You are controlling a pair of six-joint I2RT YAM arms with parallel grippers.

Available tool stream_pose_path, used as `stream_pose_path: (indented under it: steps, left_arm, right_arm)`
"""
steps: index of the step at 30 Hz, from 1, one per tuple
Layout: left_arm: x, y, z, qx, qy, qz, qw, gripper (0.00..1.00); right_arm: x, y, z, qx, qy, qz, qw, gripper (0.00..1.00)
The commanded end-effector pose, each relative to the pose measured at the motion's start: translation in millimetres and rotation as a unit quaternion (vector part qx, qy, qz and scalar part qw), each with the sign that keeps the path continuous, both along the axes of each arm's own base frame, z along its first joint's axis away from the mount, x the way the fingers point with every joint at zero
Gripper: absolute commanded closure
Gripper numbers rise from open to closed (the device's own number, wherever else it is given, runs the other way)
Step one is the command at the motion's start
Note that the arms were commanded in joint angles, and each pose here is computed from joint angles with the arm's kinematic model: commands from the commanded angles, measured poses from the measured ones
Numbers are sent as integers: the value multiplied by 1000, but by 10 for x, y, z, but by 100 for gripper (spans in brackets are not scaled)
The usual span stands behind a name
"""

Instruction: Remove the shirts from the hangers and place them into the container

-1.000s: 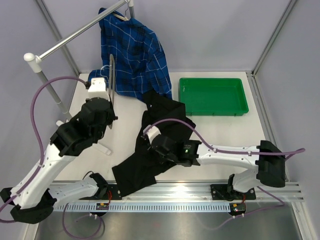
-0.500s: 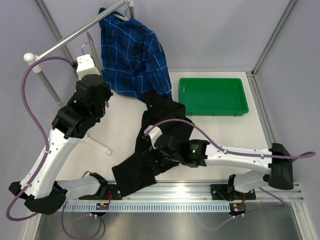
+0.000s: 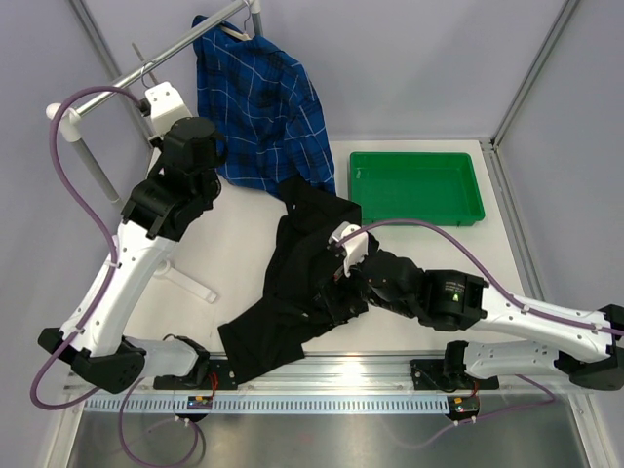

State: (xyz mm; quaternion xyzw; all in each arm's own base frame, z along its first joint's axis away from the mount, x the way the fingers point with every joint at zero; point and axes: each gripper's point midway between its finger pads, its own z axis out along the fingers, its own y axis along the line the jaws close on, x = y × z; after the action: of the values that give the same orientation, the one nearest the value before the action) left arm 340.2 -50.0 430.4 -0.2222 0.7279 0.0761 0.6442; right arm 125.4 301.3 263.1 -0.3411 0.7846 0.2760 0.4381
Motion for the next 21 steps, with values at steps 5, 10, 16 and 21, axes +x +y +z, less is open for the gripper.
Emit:
stream_pose_path:
  steps: [5,10,16,21]
  left_arm:
    - [113,206,375,-43,-78,75,993,100]
    - [200,278,388,-40,-82,91,992,100]
    - [207,288,472,-37,-89,91,991,100]
    - [274,305,349,-30,-74,101,992,100]
  right_arm:
    - [95,-190,165,-13,-23,-37,999,1]
    - [103,-176,146,-21,-21,-39,999,0]
    - [103,-129,77,-28,-17,-35,999,0]
    - [103,-116,56,-29,-18,-33,999,1]
